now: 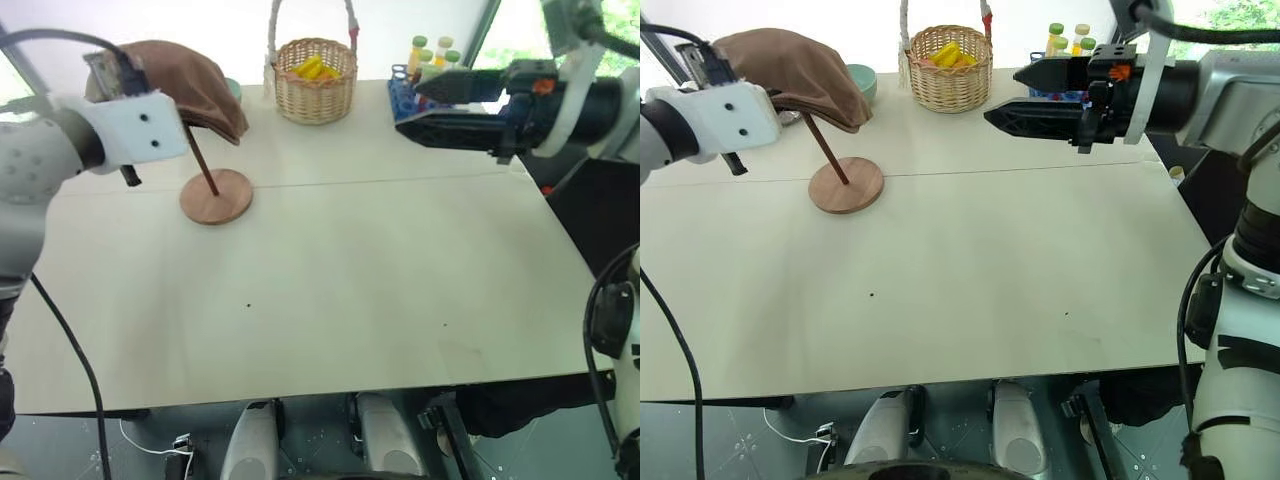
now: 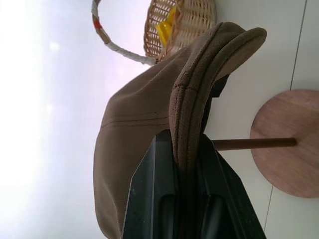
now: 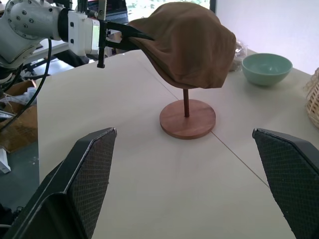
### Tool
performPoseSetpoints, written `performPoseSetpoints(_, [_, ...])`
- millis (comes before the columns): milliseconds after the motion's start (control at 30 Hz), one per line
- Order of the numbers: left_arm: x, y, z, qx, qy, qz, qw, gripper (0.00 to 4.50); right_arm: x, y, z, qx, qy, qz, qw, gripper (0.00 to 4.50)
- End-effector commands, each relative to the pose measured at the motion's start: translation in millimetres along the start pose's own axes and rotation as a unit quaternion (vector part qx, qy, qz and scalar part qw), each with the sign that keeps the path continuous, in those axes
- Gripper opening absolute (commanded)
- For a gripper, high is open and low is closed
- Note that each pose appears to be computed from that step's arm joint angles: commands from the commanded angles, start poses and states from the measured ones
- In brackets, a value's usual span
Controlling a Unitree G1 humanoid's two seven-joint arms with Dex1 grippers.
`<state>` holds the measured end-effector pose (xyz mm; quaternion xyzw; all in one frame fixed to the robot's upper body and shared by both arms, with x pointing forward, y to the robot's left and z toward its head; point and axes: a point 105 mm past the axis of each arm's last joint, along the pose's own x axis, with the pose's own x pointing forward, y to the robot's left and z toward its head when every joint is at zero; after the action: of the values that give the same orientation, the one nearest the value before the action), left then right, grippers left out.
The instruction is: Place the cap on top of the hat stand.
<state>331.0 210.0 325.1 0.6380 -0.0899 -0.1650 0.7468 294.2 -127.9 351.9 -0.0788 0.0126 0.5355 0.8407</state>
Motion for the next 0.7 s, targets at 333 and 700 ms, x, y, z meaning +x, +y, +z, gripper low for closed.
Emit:
performPoseSetpoints(333, [-39, 50, 0, -0.019, -0.163, 0.135, 0.977, 0.05, -2, -9, 12, -0.024, -0.02, 0.006, 0.999, 4.5])
performPoseSetpoints(700, [-52, 36, -12, 0.085, -0.237, 0.137, 0.958, 0.05, 1, -11, 13, -0.02, -0.015, 0.013, 1.0, 4.5])
